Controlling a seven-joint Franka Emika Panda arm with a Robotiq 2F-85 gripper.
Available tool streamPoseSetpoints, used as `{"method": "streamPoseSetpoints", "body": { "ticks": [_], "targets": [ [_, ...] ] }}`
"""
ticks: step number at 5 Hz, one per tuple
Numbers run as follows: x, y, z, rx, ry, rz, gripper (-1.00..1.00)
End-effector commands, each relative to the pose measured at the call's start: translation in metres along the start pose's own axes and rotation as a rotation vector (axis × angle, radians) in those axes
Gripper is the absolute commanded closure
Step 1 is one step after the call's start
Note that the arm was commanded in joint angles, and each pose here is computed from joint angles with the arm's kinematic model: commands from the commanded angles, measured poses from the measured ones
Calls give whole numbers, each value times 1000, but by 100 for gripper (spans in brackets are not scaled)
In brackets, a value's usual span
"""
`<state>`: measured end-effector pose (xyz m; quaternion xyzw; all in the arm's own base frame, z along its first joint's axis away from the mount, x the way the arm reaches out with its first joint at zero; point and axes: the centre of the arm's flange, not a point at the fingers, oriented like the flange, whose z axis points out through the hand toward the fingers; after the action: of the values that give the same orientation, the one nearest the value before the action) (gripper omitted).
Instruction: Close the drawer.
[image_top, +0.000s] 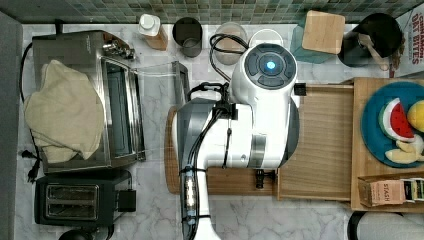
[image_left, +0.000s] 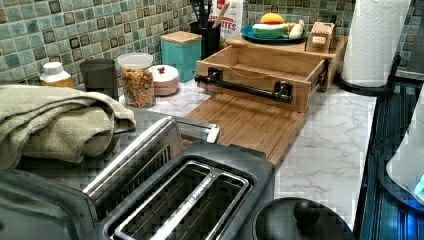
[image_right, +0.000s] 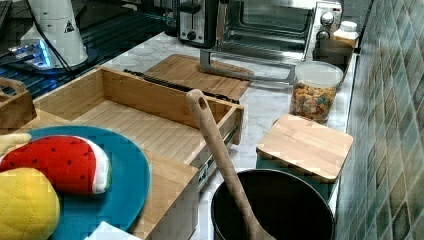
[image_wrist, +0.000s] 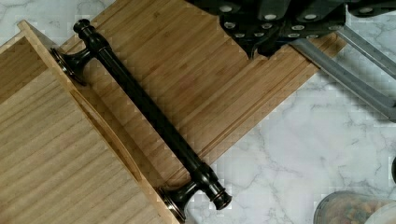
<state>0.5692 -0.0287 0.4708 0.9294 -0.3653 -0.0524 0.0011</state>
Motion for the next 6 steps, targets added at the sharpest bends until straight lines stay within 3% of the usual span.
{"method": "streamPoseSetpoints", "body": {
  "ticks": [1,3,4,6],
  "targets": [
    [1,1,0,6,-5,5,100],
    [-16,-7,52,-36,-30,-235,100],
    [-17,1,86,-33,19,-360,100],
    [-16,10,130,-120,12,-498,100]
  ]
}}
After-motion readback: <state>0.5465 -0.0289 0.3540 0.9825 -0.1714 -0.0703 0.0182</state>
